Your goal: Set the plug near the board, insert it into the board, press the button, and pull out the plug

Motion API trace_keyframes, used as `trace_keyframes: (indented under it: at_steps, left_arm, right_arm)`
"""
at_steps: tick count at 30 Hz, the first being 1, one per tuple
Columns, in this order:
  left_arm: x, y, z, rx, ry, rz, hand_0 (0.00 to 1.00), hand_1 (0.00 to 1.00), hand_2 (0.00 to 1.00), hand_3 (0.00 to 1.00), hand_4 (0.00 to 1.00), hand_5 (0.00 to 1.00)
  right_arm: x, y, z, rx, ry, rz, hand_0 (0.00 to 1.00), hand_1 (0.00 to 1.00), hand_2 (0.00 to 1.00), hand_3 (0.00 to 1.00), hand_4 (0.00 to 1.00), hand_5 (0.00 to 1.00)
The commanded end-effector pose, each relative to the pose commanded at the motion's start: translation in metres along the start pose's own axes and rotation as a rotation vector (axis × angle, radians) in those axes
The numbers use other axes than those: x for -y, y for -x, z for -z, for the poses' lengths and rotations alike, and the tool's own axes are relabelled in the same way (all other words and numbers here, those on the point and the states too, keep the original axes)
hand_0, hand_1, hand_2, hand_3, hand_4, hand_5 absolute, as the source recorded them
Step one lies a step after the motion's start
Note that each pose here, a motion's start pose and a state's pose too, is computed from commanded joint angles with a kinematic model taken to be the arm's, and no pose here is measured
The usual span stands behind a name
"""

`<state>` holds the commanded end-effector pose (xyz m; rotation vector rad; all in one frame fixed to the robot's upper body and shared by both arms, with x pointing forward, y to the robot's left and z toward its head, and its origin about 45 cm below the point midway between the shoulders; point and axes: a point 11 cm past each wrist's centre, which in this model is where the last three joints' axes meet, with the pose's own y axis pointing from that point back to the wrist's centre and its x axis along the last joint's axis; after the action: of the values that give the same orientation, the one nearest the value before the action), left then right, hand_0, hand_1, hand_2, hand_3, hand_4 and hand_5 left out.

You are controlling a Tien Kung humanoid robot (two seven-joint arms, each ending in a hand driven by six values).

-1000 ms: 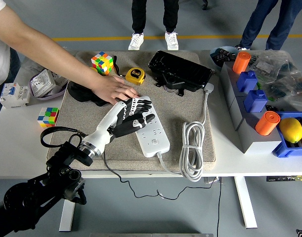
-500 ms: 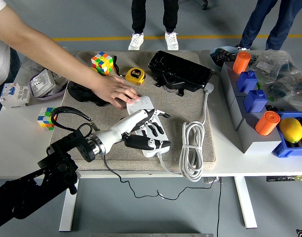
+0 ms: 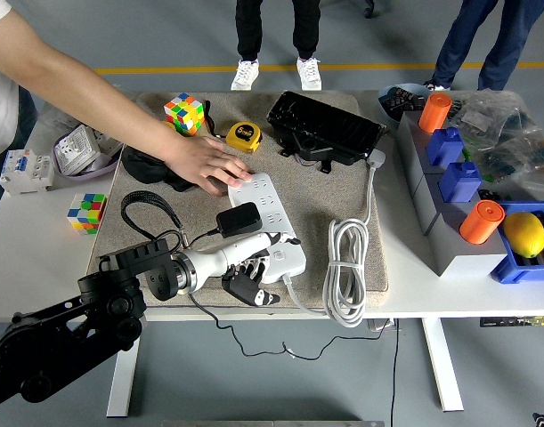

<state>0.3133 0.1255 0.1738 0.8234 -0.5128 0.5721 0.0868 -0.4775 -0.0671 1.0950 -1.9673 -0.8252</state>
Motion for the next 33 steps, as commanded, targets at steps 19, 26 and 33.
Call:
trace_keyframes:
  at_steps: [19,26,33]
  left_arm:
    - [0.012,0.004,0.016,0.095,-0.087,0.004,0.058,0.122,0.184,0.924,0.785,0.002]
    - [0.01,0.006,0.019,0.088,-0.094,0.016,0.058,0.12,0.183,0.918,0.79,0.002]
    - [0.011,0.006,0.022,0.092,-0.106,0.019,0.058,0.119,0.183,0.912,0.788,0.002]
  right_arm:
    - [0.0,0.0,0.001,0.001,-0.002,0.001,0.6,0.601,0.544,0.547,0.751,0.237]
    - [0.0,0.001,0.0,0.0,-0.001,0.002,0.6,0.601,0.545,0.547,0.751,0.236]
    - [0.0,0.001,0.001,0.001,-0.004,0.003,0.6,0.601,0.545,0.546,0.751,0.235]
